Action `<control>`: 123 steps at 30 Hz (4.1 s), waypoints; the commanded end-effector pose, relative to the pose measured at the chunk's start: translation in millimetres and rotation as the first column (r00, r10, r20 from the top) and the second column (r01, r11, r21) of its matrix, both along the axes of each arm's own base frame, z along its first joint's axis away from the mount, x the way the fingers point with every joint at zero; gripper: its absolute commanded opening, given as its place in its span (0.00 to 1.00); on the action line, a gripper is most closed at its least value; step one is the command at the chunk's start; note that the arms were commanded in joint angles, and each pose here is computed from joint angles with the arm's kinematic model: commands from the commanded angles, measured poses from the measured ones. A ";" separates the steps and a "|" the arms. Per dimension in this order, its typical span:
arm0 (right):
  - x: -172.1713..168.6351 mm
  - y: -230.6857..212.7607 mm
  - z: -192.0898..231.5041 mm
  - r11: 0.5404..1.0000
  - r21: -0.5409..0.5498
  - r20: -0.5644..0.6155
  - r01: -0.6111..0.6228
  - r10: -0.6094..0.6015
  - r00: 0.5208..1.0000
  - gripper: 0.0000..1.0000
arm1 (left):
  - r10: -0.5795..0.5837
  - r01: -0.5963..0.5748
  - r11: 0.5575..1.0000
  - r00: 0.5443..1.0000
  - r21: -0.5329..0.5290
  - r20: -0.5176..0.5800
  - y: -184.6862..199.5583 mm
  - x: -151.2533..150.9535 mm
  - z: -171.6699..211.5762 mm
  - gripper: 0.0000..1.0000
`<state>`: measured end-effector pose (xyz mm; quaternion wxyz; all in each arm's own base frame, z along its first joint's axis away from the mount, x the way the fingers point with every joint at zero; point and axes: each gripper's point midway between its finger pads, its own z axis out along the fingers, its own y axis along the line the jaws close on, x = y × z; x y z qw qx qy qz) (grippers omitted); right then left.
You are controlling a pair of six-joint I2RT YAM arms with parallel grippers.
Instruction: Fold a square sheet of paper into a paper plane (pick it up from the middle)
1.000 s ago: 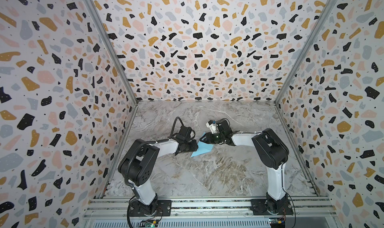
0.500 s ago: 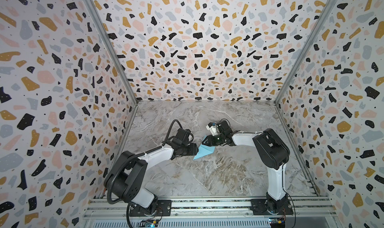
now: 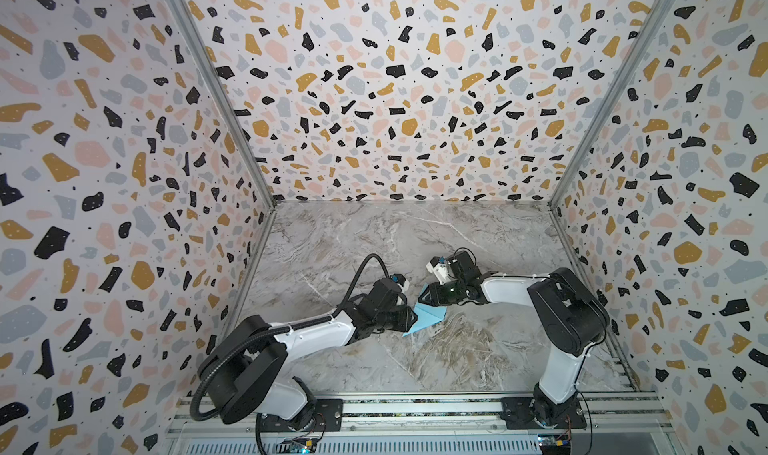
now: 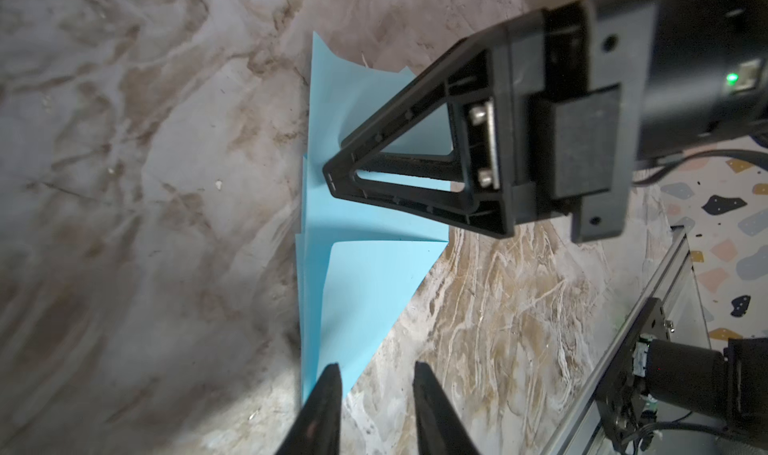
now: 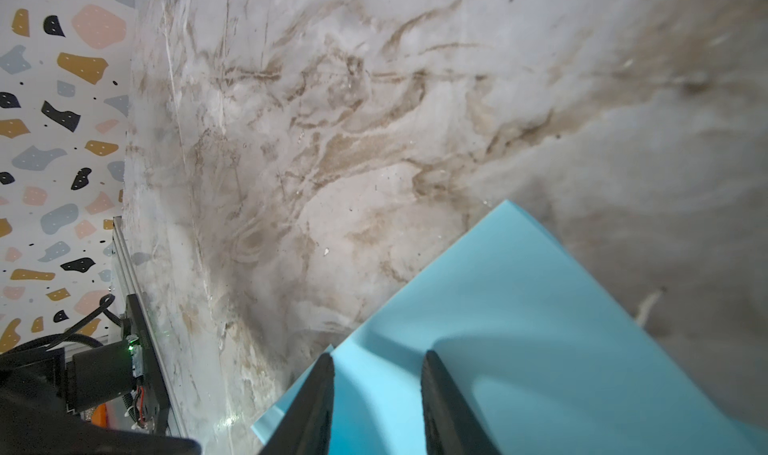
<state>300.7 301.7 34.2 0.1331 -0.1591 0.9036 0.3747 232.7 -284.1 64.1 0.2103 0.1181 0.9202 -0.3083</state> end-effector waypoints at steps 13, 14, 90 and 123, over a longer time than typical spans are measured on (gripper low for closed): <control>-5.9 -8.2 -8.4 0.999 -0.005 -0.063 0.035 -0.035 0.997 0.39 | 0.069 -0.069 0.997 0.998 -0.016 0.010 -11.9 36.5 -14.4 0.11; -5.6 -7.3 -7.2 0.999 -0.001 -0.062 0.033 -0.033 0.998 0.39 | 0.063 -0.063 0.998 0.998 -0.020 0.004 -13.2 35.8 -15.8 0.10; -49.2 -24.2 11.8 0.849 0.312 -0.418 0.426 -0.280 0.864 0.04 | 0.030 -0.029 0.999 0.999 0.027 -0.025 -12.4 31.1 -30.7 0.14; -41.2 -35.0 26.2 0.817 0.246 -0.458 0.522 -0.377 0.805 0.00 | -0.380 0.258 0.925 0.626 0.278 0.681 -50.0 10.3 2.8 0.60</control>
